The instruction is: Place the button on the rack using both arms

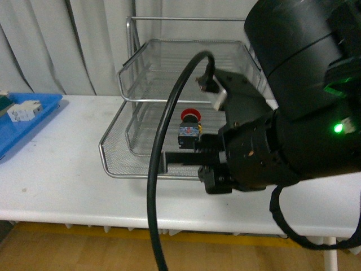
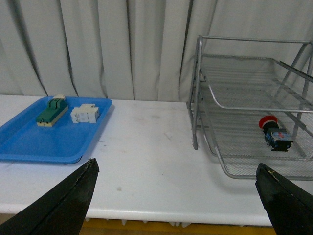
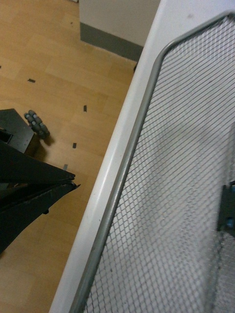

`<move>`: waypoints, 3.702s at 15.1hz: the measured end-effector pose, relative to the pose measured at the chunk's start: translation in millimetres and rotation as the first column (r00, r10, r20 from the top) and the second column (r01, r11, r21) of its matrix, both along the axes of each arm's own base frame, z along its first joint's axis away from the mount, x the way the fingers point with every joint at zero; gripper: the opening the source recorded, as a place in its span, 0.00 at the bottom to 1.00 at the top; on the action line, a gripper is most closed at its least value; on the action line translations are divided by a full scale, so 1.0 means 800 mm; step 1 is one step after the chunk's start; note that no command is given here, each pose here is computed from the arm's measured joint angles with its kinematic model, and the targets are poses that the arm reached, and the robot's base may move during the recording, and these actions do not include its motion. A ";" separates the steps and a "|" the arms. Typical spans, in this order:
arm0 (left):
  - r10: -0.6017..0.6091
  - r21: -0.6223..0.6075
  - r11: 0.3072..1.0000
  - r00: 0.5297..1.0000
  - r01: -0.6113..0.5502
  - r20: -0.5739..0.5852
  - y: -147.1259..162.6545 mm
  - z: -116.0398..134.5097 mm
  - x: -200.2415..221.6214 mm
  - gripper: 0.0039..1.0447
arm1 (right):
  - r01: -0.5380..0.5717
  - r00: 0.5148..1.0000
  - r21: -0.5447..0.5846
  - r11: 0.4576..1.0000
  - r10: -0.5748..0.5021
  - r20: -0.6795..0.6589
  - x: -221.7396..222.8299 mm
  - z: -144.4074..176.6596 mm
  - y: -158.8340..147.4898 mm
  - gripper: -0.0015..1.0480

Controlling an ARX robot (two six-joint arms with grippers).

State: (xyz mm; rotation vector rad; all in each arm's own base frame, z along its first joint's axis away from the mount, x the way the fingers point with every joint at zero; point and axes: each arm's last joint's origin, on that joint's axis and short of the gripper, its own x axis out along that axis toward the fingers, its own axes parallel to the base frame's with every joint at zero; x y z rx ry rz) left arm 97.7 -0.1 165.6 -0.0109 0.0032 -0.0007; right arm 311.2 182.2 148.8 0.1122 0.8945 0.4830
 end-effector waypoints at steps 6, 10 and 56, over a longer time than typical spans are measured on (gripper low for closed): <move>0.000 0.000 1.000 1.000 0.000 0.000 0.000 0.000 0.000 0.94 | 0.039 0.998 -0.051 0.998 -0.041 -0.040 0.014 -0.056 0.029 0.02; 0.000 0.000 1.000 1.000 0.000 0.000 0.000 0.000 0.000 0.94 | 0.078 0.997 -0.050 0.996 -0.078 -0.007 0.037 -0.056 0.033 0.02; 0.000 0.000 1.000 1.000 0.000 0.000 0.000 0.000 0.000 0.94 | 0.445 0.527 0.111 0.889 -0.360 0.770 -0.245 0.035 -0.227 0.02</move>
